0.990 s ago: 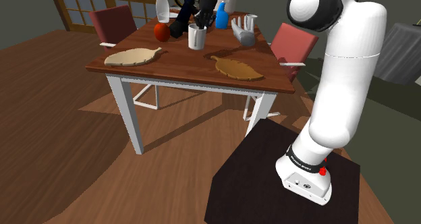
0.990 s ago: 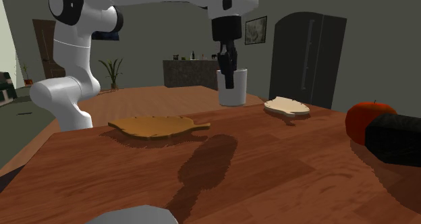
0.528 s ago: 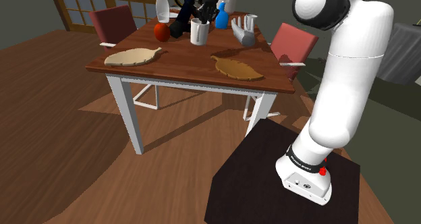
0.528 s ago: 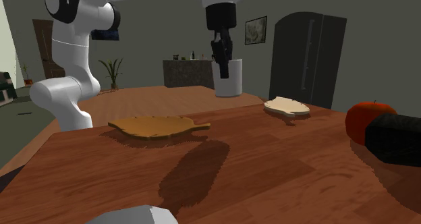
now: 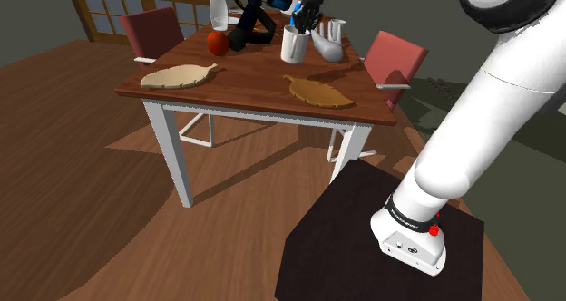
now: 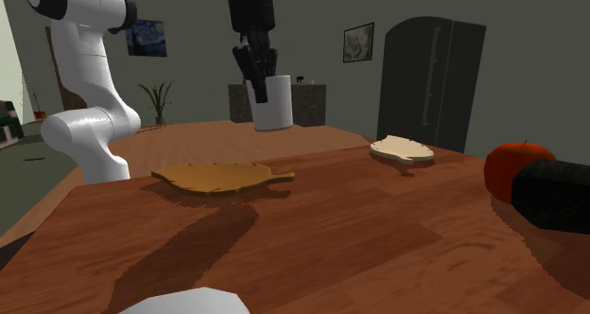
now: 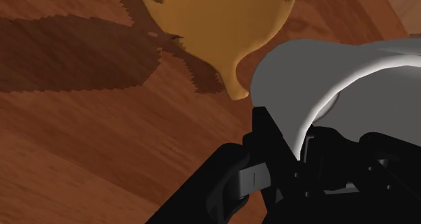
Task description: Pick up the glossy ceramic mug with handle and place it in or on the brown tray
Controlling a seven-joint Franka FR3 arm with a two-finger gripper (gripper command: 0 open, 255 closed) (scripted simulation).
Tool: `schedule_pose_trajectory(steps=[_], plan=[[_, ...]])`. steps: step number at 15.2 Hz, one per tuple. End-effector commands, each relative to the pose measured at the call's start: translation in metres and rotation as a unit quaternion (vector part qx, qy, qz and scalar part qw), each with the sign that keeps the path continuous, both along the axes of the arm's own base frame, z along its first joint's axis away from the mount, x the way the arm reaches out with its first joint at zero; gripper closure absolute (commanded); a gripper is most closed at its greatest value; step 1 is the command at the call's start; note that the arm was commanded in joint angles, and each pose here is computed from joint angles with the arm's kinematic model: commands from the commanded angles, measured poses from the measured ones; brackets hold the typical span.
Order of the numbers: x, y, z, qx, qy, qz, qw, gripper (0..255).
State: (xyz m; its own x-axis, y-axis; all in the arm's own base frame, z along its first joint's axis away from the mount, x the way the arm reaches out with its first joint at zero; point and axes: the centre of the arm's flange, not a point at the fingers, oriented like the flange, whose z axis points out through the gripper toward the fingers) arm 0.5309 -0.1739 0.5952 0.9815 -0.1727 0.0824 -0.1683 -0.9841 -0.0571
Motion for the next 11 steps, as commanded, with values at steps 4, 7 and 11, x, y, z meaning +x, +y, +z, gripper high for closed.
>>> schedule_pose_trajectory(steps=[4,7,11], plan=[[-0.065,-0.015,0.006,0.0,0.0,0.0,1.0,255],[-0.098,-0.023,0.004,0.0,0.0,0.0,1.0,255],[-0.098,-0.023,-0.017,0.0,0.0,0.0,1.0,255]])
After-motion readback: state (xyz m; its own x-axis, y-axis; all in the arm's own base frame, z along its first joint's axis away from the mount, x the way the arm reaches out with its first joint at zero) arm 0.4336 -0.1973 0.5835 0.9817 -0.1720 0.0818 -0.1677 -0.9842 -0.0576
